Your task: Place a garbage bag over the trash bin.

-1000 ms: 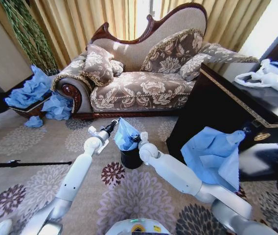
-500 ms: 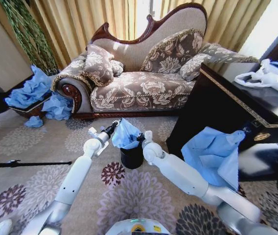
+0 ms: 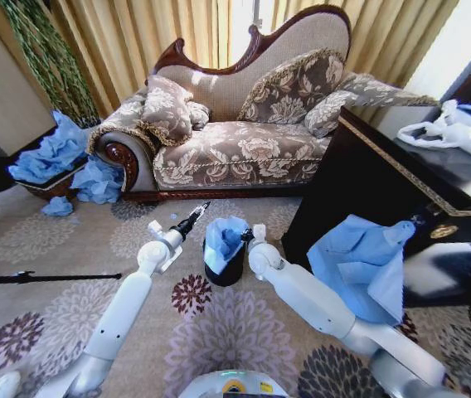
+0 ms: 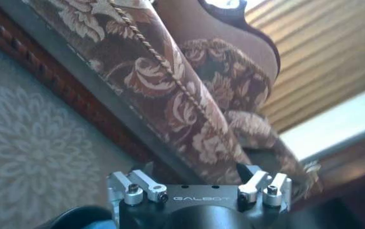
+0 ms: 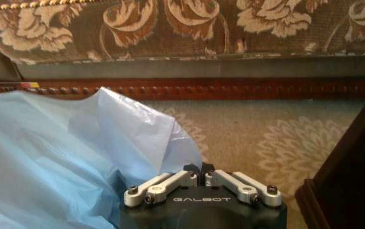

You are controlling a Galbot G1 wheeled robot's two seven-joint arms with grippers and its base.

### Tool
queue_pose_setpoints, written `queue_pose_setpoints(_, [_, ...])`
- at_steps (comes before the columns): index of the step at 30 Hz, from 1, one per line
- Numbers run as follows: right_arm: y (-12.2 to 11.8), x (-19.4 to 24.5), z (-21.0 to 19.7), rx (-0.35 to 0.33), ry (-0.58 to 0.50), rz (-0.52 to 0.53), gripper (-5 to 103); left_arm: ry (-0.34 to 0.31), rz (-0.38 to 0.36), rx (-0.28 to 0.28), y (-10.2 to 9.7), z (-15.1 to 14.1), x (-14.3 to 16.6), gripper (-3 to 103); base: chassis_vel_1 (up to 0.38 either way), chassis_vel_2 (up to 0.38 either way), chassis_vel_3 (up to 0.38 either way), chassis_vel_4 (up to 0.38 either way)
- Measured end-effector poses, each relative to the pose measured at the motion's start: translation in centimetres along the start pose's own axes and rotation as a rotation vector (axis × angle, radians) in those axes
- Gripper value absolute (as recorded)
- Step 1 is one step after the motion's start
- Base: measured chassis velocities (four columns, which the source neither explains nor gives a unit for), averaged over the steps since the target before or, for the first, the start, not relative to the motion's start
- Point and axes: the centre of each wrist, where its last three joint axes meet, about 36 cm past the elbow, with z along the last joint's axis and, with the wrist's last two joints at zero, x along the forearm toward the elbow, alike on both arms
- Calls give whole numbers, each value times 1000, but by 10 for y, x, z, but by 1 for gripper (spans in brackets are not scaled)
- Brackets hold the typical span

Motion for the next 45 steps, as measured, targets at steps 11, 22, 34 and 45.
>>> queue_pose_setpoints(11, [-4, -4, 8, -12, 12, 16, 0, 106, -145, -112, -21, 44, 92, 100, 0, 0, 0, 0])
queue_pose_setpoints(22, [8, -2, 12, -4, 18, -10, 0, 157, -337, -1, -74, 93, 91, 100, 0, 0, 0, 0])
queue_pose_setpoints(34, [20, -5, 12, 12, 17, -35, 0, 219, -412, 109, -70, 115, 80, 100, 0, 0, 0, 0])
queue_pose_setpoints(45, [22, -6, 9, 24, 12, -40, 0, 227, -409, 169, -67, 129, 45, 100, 0, 0, 0, 0])
